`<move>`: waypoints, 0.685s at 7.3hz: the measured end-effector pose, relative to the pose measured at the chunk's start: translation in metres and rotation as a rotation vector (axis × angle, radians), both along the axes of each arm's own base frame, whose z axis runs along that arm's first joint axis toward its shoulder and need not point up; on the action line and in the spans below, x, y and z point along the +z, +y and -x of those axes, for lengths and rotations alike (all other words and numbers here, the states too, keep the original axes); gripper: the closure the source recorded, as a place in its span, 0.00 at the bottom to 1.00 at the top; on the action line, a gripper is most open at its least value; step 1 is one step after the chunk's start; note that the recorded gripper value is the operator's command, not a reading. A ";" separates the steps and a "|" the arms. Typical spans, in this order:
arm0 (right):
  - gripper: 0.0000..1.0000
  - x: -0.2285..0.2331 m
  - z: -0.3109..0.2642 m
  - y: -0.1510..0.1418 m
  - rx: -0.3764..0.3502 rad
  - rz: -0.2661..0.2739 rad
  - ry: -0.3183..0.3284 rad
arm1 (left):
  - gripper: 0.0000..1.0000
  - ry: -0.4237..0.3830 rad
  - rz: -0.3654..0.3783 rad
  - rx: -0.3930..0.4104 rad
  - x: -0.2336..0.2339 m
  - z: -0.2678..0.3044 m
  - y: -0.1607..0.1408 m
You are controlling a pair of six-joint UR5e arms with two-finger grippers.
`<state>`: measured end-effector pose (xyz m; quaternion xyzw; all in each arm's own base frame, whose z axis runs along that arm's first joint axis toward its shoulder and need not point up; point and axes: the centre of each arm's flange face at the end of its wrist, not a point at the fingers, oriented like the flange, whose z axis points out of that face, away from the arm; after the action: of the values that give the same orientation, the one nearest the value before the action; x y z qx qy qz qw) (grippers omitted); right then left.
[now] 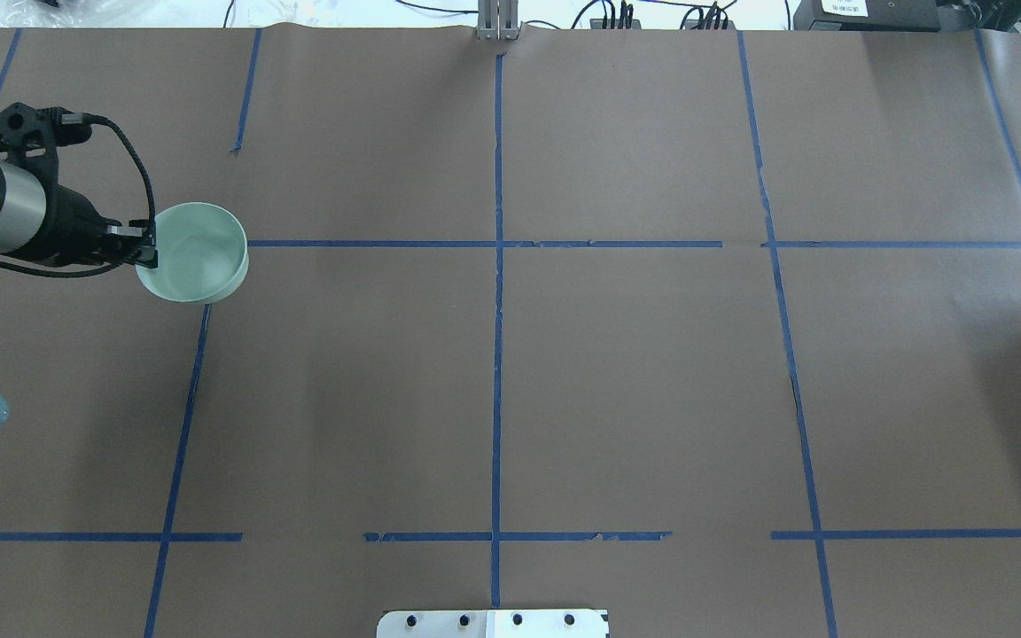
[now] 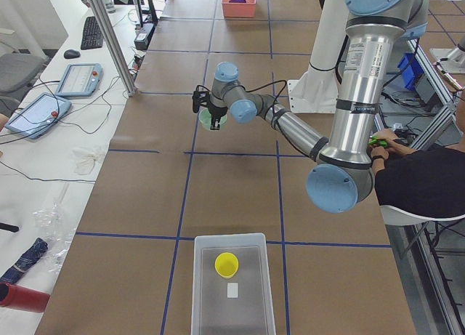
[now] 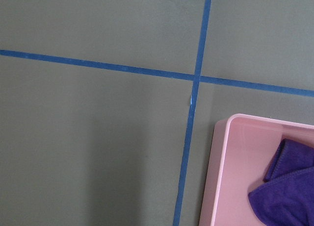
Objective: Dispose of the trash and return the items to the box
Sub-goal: 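Lift the bowl and carry it off the table with the left gripper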
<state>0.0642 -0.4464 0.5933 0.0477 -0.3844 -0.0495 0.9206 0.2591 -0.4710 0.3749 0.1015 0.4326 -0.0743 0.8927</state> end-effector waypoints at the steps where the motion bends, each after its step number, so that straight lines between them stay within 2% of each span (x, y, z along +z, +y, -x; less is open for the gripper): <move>1: 0.00 0.002 -0.008 0.001 0.002 0.004 0.000 | 1.00 -0.018 -0.019 0.016 0.014 0.024 -0.009; 3: 0.00 0.010 -0.012 0.006 0.005 0.019 -0.002 | 1.00 -0.076 -0.062 0.037 0.053 0.084 -0.026; 5: 0.00 0.017 -0.012 0.009 0.009 0.034 -0.003 | 1.00 -0.171 -0.106 0.043 0.107 0.159 -0.040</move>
<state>0.0765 -0.4371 0.6099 0.0339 -0.3863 -0.0386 0.9210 0.1000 -0.5112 0.4816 0.1454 0.3602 -0.0233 0.9212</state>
